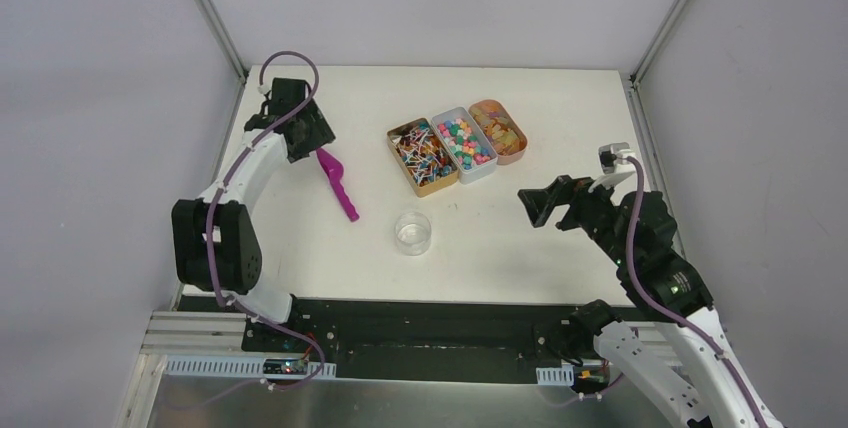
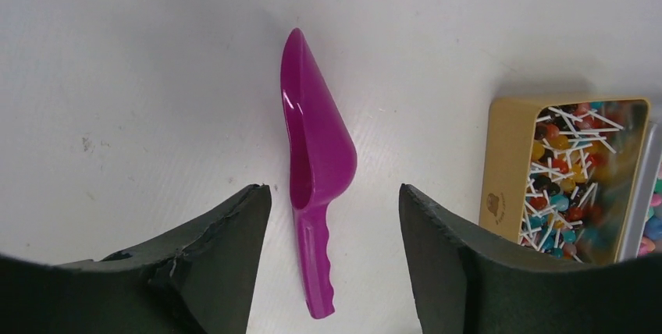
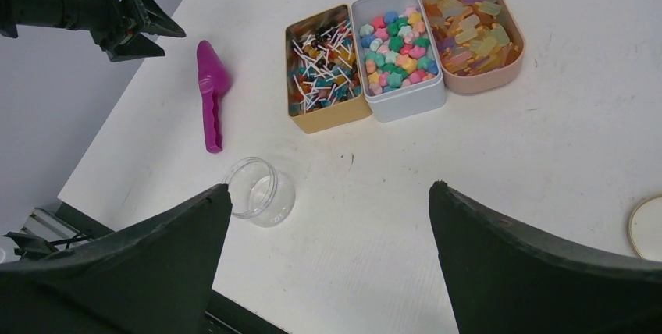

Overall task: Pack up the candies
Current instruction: Pick up the spatula from the center of the board.

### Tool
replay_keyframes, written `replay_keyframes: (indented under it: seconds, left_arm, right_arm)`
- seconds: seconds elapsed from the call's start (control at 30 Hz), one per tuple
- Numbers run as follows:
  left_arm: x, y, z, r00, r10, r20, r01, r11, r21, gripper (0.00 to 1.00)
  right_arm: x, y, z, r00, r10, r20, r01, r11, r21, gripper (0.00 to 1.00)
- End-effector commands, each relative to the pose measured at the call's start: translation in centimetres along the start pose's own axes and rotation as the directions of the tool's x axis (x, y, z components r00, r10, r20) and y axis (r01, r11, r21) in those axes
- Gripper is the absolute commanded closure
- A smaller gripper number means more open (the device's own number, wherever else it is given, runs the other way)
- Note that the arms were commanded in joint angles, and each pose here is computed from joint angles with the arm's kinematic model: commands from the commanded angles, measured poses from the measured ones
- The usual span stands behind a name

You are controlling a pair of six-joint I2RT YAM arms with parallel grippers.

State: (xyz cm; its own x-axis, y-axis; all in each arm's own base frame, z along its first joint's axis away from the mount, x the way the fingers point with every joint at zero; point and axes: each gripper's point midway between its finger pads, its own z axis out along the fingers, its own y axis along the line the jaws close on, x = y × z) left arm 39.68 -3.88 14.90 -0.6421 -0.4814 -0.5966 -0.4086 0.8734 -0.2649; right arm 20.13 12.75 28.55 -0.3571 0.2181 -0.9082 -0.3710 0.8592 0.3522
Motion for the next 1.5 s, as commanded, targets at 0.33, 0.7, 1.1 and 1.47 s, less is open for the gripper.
replay_keyframes:
  seconds: [0.33,0.7,1.1,1.47]
  left_arm:
    - [2.8,0.1,6.5,0.983,-0.126,-0.134,0.138,0.986,0.092,0.44]
    - [3.4,0.0,7.6,0.975,-0.164,-0.151,0.179,0.979,0.097,0.9]
    - [1.4,-0.8,2.9,0.962,-0.256,-0.093,0.266,0.955,0.133,1.0]
    - [2.1,-2.9,-1.3,0.931,-0.283,-0.232,0.328,0.926,0.186,1.0]
  right_arm:
    - [0.6,1.7,1.3,1.0,0.027,-0.003,-0.027,0.994,-0.101,0.01]
    - [1.3,2.1,1.8,0.999,0.043,-0.027,-0.046,0.991,-0.127,0.03]
    - [0.2,2.8,3.7,1.0,0.017,0.018,-0.014,0.987,-0.162,0.07]
    - [-4.0,6.0,5.7,0.983,-0.068,0.17,0.114,0.954,-0.278,0.08]
